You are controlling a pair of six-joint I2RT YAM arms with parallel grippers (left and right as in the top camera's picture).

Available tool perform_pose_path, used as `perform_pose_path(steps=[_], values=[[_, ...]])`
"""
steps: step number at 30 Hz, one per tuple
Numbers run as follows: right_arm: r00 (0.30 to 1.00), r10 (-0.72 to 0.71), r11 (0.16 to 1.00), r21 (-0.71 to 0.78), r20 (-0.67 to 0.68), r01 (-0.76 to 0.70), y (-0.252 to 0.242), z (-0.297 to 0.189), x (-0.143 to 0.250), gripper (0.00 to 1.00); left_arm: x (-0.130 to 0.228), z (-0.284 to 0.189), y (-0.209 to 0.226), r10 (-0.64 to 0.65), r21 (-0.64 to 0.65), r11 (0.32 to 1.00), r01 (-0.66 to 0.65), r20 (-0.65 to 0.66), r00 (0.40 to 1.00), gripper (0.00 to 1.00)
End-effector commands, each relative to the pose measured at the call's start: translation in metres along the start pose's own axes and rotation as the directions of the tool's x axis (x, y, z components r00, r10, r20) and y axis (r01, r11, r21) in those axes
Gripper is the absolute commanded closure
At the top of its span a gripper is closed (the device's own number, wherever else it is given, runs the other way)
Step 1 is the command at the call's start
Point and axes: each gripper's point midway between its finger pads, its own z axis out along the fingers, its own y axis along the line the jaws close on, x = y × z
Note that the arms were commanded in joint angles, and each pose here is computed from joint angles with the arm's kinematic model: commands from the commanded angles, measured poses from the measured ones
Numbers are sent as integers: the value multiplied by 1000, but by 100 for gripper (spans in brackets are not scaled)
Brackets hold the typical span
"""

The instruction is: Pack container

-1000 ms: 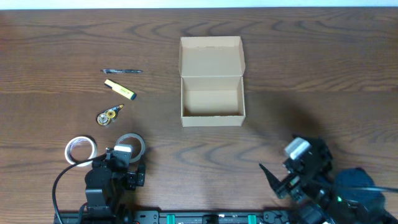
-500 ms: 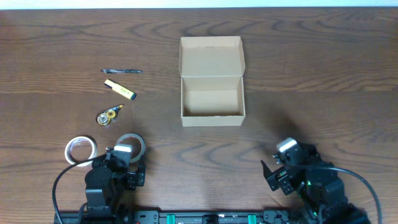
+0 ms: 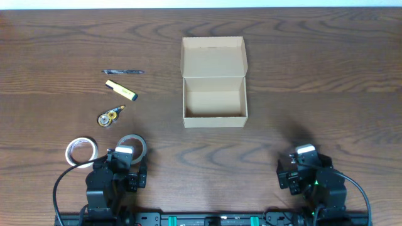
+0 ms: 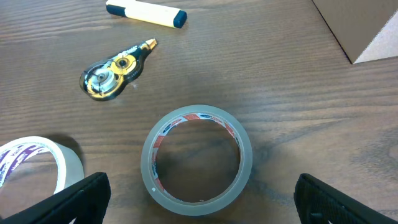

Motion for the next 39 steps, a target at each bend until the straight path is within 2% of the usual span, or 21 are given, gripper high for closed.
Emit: perform_pose_path(steps=[1, 26, 33, 36, 39], values=[[1000, -7, 1000, 0, -6, 7, 0, 2, 4, 1, 6, 3, -3, 0, 14, 1000, 1, -15, 1000, 5], [1000, -7, 1000, -1, -7, 7, 0, 2, 4, 1, 2, 3, 0, 9, 0, 1000, -9, 2, 1000, 5], [1000, -7, 1000, -1, -7, 7, 0, 2, 4, 1, -35, 0, 3, -167, 19, 986, 166, 133, 977, 5], [1000, -7, 1000, -1, -7, 7, 0, 2, 4, 1, -52, -4, 6, -198, 23, 980, 196, 146, 969, 5], [1000, -7, 1000, -1, -6, 7, 0, 2, 4, 1, -78, -11, 20, -317, -14, 947, 322, 145, 937, 5]])
